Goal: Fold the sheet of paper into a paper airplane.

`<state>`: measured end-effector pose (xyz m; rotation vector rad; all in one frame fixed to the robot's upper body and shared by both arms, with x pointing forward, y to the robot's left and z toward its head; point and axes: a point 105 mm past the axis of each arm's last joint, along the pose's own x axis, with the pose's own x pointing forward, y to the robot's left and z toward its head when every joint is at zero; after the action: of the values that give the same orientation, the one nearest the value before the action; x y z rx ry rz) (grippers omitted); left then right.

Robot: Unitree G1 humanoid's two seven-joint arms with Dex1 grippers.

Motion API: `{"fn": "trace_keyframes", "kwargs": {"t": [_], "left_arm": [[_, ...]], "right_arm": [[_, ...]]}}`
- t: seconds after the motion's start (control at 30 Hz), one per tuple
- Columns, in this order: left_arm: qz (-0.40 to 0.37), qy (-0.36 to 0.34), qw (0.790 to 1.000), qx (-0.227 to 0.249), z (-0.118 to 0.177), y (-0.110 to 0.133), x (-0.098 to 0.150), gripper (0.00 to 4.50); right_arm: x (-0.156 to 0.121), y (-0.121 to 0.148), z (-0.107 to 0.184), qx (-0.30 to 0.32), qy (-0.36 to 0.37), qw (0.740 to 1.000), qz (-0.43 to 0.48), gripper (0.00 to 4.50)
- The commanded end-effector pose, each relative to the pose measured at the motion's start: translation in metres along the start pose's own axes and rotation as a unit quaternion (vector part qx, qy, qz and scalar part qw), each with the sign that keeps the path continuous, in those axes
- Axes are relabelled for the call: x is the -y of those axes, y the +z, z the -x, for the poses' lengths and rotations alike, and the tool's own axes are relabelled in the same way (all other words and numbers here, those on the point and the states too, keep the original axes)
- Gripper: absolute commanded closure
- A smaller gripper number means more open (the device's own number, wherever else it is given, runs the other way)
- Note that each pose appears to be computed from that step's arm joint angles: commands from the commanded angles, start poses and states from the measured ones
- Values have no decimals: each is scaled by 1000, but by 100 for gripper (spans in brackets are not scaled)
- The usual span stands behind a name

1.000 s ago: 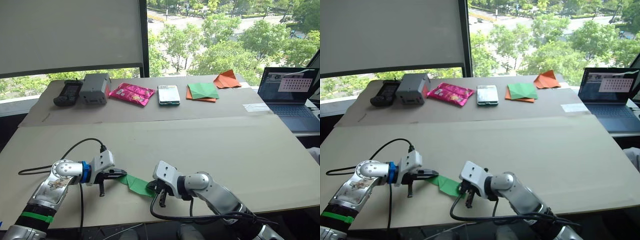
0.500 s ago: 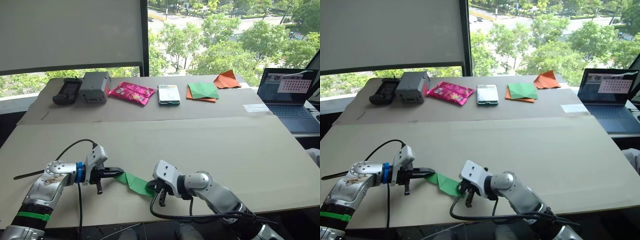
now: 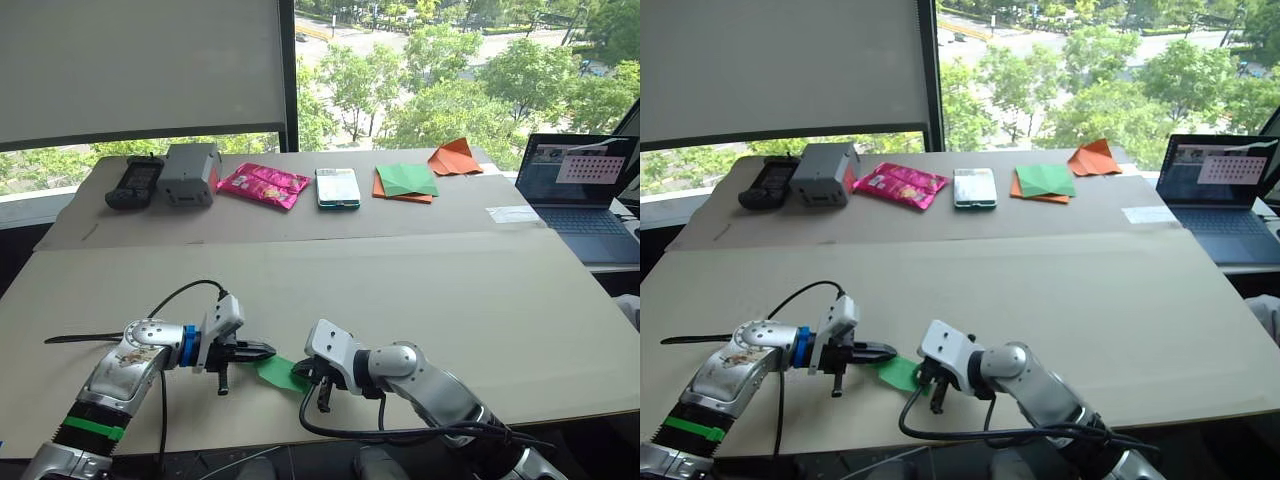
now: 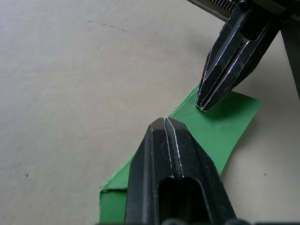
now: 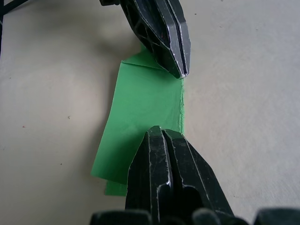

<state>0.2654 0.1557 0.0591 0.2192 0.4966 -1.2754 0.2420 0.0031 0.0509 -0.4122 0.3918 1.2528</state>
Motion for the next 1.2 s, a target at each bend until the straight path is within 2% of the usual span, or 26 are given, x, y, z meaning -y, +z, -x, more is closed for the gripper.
{"fn": "trace_keyframes", "kwargs": {"t": [0.03,0.13,0.3,0.7,0.97,1.1,1.2], "left_arm": [[-27,0,1000,-11,1,3,-1,450],[-34,14,998,-45,7,-12,-6,450],[-36,20,997,-66,12,-20,-8,450],[-14,62,994,-85,34,-36,-20,450],[-15,67,994,-82,36,-38,-20,450],[-18,66,996,-61,35,-28,-17,450],[-20,84,996,-33,43,-16,-19,450]], "right_arm": [[1,-42,-2,-83,-14,995,-46,447],[1,-42,-1,-84,-15,995,-47,447],[1,-41,-1,-84,-14,995,-47,447],[1,-42,0,-85,-13,995,-48,447],[0,-42,0,-86,-12,995,-44,447],[2,-42,2,-88,-14,995,-36,447],[6,-26,6,-58,-19,998,-12,447]]}}
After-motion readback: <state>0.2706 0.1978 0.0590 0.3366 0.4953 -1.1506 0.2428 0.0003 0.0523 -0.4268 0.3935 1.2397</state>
